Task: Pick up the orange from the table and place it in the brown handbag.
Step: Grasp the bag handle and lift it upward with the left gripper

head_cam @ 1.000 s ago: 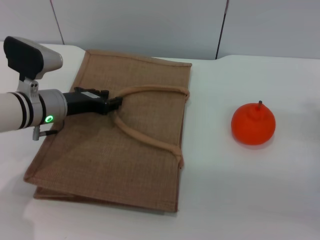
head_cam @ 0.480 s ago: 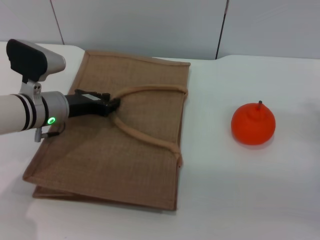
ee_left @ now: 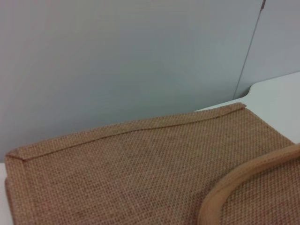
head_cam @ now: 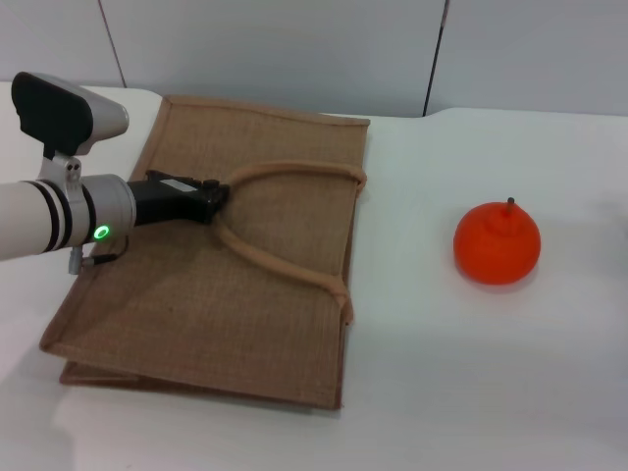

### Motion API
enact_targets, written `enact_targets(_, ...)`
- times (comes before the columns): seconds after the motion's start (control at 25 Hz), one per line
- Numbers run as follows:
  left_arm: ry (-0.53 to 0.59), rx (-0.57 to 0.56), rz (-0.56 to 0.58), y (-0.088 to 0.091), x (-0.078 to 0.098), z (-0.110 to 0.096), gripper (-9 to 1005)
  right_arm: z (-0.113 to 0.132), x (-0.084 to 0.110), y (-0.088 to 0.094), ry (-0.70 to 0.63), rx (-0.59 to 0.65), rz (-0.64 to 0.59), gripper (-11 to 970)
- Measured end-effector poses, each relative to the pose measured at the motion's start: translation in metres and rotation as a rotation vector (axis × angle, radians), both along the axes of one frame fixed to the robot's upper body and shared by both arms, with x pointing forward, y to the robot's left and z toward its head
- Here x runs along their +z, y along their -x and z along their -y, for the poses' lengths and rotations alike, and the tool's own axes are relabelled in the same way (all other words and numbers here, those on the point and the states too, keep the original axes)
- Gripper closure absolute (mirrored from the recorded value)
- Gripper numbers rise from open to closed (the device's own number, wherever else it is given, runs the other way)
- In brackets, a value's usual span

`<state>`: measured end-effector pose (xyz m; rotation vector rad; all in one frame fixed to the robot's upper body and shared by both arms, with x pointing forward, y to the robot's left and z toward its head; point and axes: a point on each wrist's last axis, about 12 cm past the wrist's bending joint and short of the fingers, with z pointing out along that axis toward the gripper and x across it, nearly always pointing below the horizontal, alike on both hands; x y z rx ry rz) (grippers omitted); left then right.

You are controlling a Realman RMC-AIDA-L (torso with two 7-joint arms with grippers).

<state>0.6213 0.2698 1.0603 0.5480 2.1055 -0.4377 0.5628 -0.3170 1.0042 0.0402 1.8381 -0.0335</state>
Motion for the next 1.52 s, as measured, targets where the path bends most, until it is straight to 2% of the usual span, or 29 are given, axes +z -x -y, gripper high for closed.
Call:
enact_targets(0.24, 0.002, -0.009, 0.008, -0.002, 0.003, 0.002, 853, 0.0, 0.0, 0.0, 0.0, 0.0, 0.0, 91)
enact_targets(0.56, 0.056, -0.118, 0.112, -0.011, 0.045, 0.008, 874, -0.003, 0.002, 0.001, 0.02, 0.044, 0.023, 91)
enact_targets(0.6, 0.056, -0.118, 0.112, -0.011, 0.045, 0.008, 874, -0.003, 0.003, 0.001, 0.021, 0.048, 0.033, 91)
enact_targets(0.64, 0.053, -0.142, 0.133, -0.01, 0.06, 0.005, 873, -0.004, 0.003, 0.002, 0.023, 0.054, 0.039, 91)
enact_targets(1.0, 0.025, -0.176, 0.209, 0.001, 0.107, -0.005, 874, -0.011, 0.002, 0.005, 0.038, 0.122, 0.044, 91)
enact_targets(1.28, 0.021, -0.205, 0.27, 0.008, 0.148, -0.017, 876, -0.017, 0.011, 0.006, -0.067, 0.19, 0.117, 91)
enact_targets(1.52, 0.004, -0.216, 0.311, 0.012, 0.169, -0.021, 876, -0.019, 0.018, 0.015, -0.1, 0.288, 0.189, 91)
